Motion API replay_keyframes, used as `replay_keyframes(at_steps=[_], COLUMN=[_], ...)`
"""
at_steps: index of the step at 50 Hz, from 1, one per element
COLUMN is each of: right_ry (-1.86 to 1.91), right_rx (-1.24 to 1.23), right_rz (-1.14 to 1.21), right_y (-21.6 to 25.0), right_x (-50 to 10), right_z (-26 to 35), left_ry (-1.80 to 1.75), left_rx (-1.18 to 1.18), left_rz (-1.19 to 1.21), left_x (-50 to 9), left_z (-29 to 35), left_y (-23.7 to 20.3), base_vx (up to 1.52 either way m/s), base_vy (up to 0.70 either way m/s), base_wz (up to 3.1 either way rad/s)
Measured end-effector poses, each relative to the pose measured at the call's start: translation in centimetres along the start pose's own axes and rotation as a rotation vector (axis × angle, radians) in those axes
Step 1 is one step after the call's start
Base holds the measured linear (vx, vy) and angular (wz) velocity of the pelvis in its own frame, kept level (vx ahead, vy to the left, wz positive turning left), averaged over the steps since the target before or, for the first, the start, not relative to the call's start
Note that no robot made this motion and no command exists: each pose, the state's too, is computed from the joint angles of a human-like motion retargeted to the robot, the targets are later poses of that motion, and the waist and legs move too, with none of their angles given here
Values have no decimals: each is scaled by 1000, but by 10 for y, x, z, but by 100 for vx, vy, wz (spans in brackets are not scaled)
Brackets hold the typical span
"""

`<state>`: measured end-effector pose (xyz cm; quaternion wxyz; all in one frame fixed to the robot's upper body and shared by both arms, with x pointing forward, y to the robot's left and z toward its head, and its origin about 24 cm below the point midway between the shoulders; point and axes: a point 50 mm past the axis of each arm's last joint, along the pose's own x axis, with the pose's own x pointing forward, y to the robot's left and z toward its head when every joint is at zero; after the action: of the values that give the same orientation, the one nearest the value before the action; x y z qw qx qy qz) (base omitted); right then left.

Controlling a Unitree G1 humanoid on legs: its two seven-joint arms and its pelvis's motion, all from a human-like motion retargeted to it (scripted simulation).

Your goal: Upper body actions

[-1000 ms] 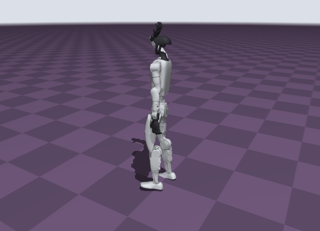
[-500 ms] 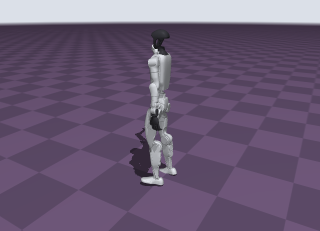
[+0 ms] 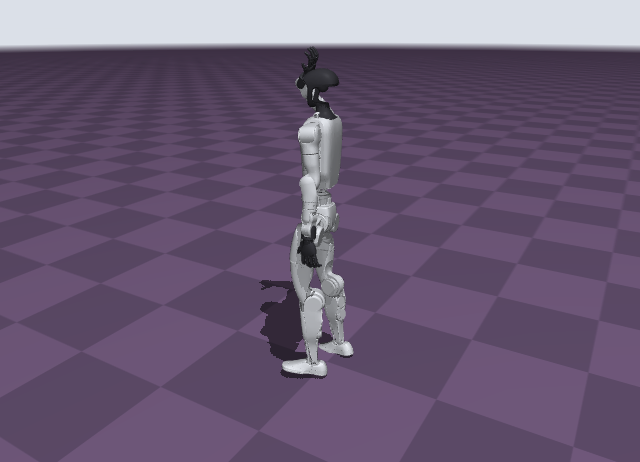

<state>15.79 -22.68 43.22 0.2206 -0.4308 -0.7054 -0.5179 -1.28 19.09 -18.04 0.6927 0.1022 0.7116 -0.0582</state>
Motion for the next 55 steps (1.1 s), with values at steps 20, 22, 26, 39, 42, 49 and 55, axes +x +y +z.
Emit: replay_keyframes(at_steps=[20,22,26,39,42,49,55], right_ry=[2303,2378,2882,2934,2588,1446,502], right_rx=[-119,-277,-617,-769,-650,-263,-58], right_rz=[2359,2580,2598,560,655,710,545], right_y=[-346,-399,-477,-386,-322,-66,35], right_x=[-430,-412,-353,-404,-378,-185,-28], right_z=[154,183,233,16,-89,-202,-97], left_ry=[111,105,105,153,-21,-1116,-1596], left_rx=[-45,-59,-107,-655,-824,-887,35], left_rz=[-7,-16,-1,1017,1250,1889,2394], left_x=[-2,-2,-1,-197,-269,-486,-638], left_z=[-33,-32,-23,-102,-97,23,122], left_y=[-1,-3,-1,314,354,378,245], base_vx=[2,-7,-5,1,0,-3,0], base_vy=[3,1,1,2,13,8,0], base_wz=[1,-56,-28,6,7,18,0])
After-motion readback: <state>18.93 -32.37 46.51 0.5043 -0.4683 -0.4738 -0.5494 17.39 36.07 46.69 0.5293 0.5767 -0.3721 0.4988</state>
